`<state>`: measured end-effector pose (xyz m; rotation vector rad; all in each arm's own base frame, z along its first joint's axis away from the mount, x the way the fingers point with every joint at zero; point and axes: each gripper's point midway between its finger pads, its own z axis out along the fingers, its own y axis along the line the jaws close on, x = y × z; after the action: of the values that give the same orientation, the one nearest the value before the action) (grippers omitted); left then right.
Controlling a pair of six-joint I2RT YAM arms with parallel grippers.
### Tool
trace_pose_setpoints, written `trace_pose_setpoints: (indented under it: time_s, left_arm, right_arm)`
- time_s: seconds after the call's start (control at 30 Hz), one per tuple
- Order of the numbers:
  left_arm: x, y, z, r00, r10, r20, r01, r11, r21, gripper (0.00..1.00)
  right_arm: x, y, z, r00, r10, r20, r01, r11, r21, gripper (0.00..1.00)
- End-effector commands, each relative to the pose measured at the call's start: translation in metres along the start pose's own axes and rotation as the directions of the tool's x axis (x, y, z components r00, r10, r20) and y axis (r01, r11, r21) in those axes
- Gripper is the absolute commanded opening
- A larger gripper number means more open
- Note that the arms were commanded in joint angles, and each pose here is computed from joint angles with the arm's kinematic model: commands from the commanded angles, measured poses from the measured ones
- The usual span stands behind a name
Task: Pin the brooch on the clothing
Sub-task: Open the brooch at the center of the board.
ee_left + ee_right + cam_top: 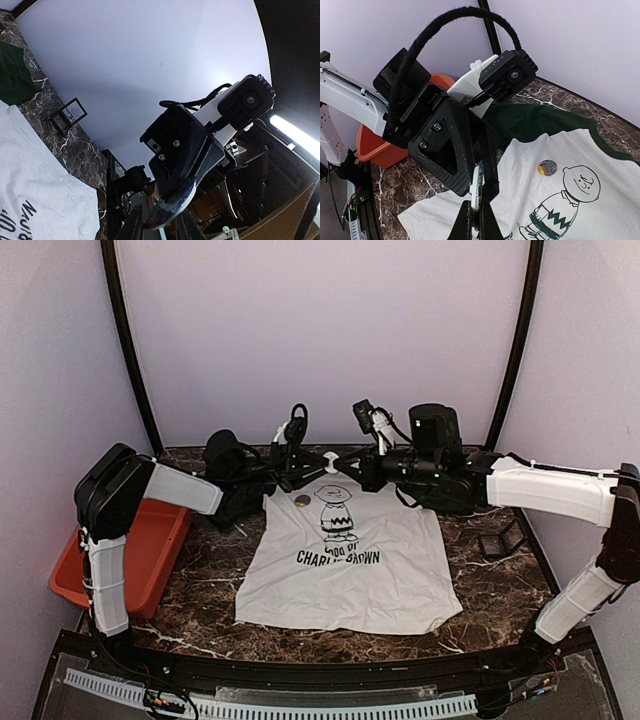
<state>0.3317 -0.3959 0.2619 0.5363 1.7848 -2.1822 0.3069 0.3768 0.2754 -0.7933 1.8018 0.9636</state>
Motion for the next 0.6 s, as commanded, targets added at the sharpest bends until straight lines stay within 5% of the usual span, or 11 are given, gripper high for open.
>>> trace_pose_setpoints:
  time_s: [0.0, 0.3, 0.57]
  left_arm:
    - [0.0, -0.036, 0.001, 0.978, 0.207, 0.003, -0.206, 0.973, 0.105, 0.21]
    - [0.001, -0.028, 0.005, 0.98, 0.199, -0.018, -0.197, 0.977, 0.081, 0.04]
    - [-0.002, -0.025, 0.008, 0.98, 0.198, -0.02, -0.196, 0.978, 0.064, 0.02]
  right_arm:
    - [-0.024, 0.01, -0.006, 0.999, -0.009, 0.048, 0.01, 1.0, -0.026, 0.0]
    - [-0.024, 0.011, 0.0, 1.0, -0.005, 0.025, 0.005, 1.0, -0.024, 0.0]
    - [-0.013, 0.008, 0.012, 1.0, -0.009, -0.005, 0.009, 1.0, 0.008, 0.0]
